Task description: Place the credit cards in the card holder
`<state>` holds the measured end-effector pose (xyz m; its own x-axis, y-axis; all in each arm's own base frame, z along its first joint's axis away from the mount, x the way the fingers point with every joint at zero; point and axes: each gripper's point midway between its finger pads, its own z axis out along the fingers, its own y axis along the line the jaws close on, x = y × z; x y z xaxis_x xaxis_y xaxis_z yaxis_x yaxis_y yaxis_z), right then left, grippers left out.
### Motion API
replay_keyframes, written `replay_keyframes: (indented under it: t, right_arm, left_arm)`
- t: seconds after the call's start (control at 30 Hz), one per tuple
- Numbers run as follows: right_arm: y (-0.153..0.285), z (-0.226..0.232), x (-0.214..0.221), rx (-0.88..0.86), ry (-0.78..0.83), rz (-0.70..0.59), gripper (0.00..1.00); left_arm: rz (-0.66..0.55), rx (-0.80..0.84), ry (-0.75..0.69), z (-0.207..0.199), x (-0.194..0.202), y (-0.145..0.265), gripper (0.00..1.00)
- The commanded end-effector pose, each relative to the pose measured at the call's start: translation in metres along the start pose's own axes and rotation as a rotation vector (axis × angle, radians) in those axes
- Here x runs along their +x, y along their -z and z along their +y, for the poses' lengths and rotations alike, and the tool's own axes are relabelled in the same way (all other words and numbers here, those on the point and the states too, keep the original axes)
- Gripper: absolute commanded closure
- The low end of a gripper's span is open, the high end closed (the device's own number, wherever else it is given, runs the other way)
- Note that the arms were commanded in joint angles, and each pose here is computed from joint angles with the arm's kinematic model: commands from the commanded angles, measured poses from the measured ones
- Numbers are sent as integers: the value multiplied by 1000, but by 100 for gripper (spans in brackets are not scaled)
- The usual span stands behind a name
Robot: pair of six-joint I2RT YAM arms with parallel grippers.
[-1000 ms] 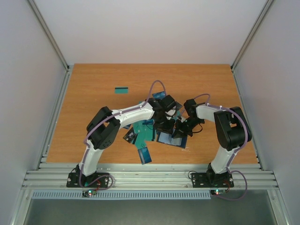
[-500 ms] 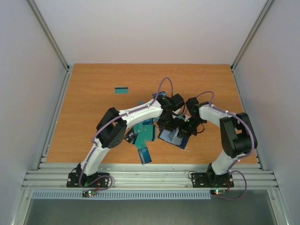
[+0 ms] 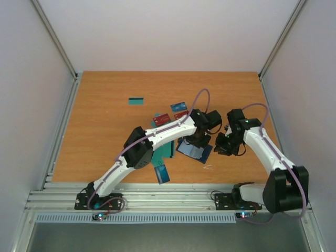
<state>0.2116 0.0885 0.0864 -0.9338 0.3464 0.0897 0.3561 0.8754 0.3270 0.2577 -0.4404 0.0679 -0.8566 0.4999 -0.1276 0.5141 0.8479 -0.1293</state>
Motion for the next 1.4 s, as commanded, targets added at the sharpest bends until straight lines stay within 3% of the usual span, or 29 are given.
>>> replay_keyframes:
  t: [0.0,0.17,0.37,0.6,0.77,0.97,1.17,1.37]
  right_arm:
    - [24,-11,13,32,-61,-39,78]
    - [49,-7,17,19,-84,-101,77]
    - [85,0,18,-4,-100,-191,73]
    - [118,11,23,-80,-91,-290,68]
    - [119,34,30,-220,-40,-262,61]
    - [96,75,48,-425,44,-142,57]
    - [49,120,75,-410,244,-44,53]
    - [-19,129,109,-244,346,75,52]
  left_arm:
    - [-1,-151,-71,-3,9,-13,93]
    - [-31,-143,-47,-18,7,-18,86]
    - [-20,119,-18,-67,7,-13,58]
    - [-93,322,-36,-87,11,50,39]
    - [-143,305,27,-50,40,90,33]
    - [-103,138,156,37,110,90,33]
    - [-58,117,291,94,164,69,32]
    - [7,129,306,116,177,40,33]
